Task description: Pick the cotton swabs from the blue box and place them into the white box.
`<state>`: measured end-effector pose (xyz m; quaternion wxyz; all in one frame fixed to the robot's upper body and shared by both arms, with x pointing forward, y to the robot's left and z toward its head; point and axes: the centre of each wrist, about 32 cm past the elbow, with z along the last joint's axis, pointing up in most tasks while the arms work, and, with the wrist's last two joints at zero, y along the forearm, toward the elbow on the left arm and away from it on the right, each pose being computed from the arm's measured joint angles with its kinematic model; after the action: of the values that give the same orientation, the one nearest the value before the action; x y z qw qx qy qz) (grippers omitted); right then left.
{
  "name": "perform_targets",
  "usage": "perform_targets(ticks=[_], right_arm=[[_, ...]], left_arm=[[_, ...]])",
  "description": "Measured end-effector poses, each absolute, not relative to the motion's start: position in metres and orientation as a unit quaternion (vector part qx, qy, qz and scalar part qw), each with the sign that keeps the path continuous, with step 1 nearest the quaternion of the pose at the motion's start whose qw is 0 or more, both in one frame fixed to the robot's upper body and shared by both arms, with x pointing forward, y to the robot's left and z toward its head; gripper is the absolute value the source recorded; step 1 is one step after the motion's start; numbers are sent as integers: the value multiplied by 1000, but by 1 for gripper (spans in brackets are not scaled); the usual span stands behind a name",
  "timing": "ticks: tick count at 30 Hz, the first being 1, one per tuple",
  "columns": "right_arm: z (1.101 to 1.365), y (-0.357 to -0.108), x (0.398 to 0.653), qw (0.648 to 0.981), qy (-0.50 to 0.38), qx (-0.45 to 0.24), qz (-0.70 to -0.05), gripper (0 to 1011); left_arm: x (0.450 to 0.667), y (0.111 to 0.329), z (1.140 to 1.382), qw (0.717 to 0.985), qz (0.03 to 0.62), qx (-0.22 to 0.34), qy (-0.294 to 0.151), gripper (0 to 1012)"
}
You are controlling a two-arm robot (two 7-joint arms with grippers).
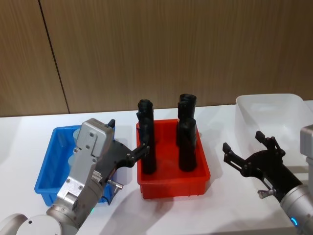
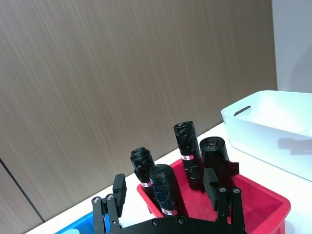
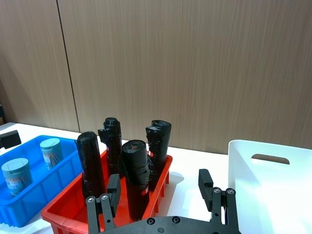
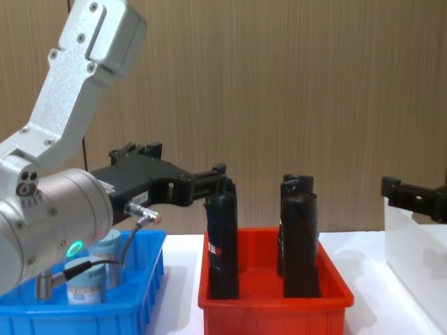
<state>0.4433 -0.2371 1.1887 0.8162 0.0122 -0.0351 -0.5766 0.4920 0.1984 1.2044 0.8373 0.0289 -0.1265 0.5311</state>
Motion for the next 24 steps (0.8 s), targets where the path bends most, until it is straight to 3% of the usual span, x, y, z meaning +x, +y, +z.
perform_targets(ticks=[24], right_arm=[[1189,-237,443,816,-35,12,-577,1002]], left_arm=[[492,198,1204,837,531,29,-126,1004]])
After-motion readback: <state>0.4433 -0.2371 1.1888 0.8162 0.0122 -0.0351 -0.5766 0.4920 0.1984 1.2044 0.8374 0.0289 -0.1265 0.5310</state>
